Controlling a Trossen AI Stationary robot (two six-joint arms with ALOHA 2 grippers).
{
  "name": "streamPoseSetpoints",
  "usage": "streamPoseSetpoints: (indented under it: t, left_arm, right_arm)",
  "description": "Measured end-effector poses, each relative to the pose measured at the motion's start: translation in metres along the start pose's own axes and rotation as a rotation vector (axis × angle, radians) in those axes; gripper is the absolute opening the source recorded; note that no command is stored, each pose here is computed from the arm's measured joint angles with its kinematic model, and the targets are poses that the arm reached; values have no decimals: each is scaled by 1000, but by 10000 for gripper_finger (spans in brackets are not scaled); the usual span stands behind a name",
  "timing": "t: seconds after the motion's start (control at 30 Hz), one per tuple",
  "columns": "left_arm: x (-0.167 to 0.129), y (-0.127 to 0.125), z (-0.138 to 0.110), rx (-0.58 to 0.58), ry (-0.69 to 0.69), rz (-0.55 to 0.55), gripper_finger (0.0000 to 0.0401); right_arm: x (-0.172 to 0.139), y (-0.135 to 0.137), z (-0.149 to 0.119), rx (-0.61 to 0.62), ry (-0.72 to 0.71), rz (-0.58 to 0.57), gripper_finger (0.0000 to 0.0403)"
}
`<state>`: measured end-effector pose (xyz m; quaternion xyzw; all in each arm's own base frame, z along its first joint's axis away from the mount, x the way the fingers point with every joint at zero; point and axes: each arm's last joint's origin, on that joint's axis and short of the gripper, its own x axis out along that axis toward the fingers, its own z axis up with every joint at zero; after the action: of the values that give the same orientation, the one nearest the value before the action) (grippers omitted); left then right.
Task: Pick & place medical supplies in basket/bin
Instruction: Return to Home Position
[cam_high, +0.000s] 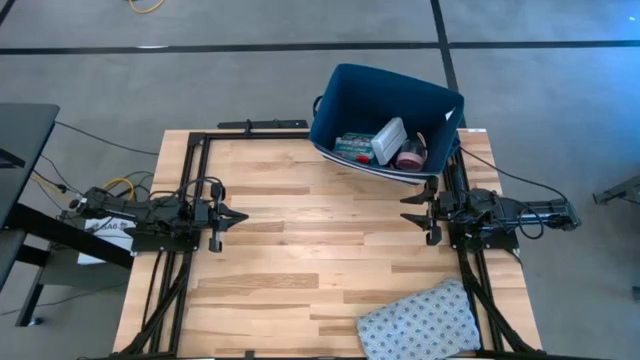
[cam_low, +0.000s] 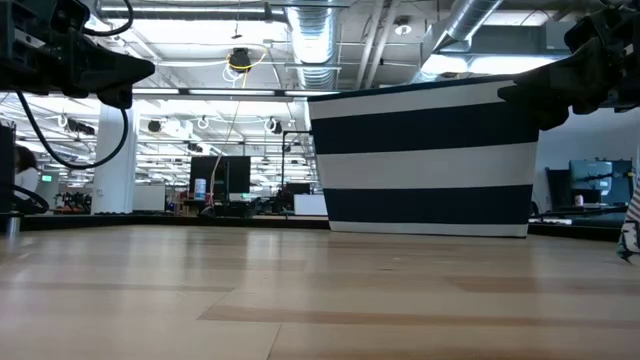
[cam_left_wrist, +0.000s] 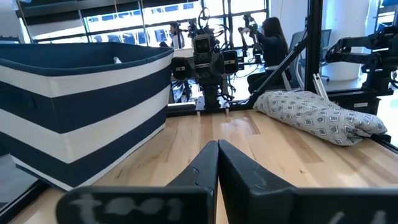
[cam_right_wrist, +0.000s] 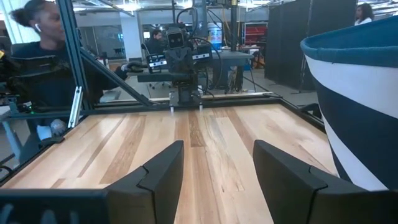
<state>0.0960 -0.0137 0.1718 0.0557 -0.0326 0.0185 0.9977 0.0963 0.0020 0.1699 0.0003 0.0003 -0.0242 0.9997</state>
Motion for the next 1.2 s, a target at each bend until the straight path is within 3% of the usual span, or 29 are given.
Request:
streamPoseSetpoints:
  t: [1.2]
  left_arm:
    - [0, 0, 0, 3, 0, 1, 0]
  right_arm:
    - [0, 0, 0, 0, 0, 1, 188]
